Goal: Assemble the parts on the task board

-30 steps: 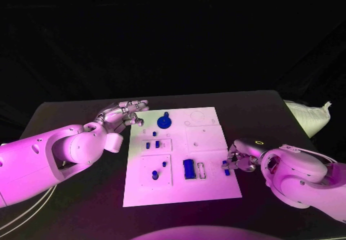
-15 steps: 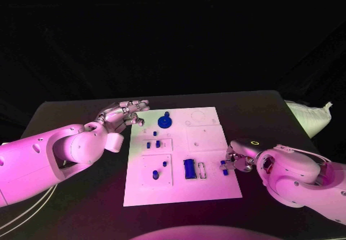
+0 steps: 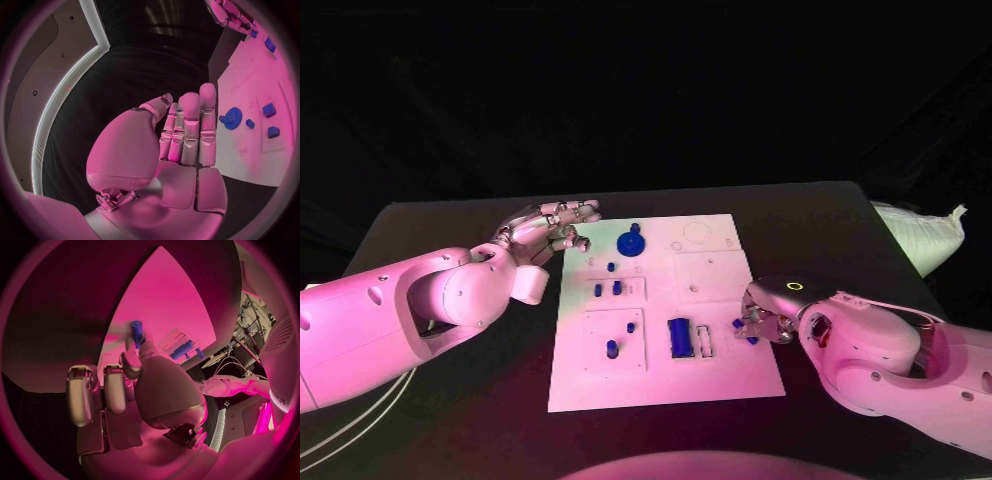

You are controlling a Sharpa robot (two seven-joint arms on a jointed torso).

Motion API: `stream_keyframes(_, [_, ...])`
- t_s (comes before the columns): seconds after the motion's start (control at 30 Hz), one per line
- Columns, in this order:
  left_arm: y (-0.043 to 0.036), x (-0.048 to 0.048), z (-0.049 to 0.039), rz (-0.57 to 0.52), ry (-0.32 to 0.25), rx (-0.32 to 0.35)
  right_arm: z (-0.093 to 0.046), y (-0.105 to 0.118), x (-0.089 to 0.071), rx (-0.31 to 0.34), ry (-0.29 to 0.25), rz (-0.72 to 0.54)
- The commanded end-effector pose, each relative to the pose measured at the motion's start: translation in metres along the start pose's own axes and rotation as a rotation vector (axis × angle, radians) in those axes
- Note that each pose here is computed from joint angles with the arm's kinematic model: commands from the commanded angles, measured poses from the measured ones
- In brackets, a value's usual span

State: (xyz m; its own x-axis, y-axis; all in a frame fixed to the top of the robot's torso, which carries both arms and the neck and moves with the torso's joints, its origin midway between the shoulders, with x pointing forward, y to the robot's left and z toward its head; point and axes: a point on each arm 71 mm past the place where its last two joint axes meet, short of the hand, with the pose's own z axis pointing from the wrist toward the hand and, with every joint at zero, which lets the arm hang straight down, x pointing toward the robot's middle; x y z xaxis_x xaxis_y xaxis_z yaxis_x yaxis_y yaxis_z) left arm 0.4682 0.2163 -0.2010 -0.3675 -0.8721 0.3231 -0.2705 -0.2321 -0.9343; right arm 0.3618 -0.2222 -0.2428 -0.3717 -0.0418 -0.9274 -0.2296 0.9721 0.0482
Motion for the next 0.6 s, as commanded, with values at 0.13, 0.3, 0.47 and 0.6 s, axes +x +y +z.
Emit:
stream_keyframes(0.13, [-0.0003, 0.0027, 0.0001, 0.002, 0.022, 0.005, 0.0001, -0.0033, 0.0220, 0.038, 0.117, -0.061])
stream_keyframes(0.3, [-0.0002, 0.0030, 0.0002, 0.002, 0.023, 0.005, 0.0006, -0.0020, 0.0207, 0.037, 0.095, -0.040])
stream_keyframes(0.47, [0.0000, 0.0036, 0.0005, 0.002, 0.025, 0.005, 0.0008, -0.0019, 0.0198, 0.045, 0.082, -0.004])
stream_keyframes(0.6, [0.0001, 0.0043, 0.0007, 0.003, 0.027, 0.005, 0.0003, -0.0007, 0.0186, 0.041, 0.068, 0.042])
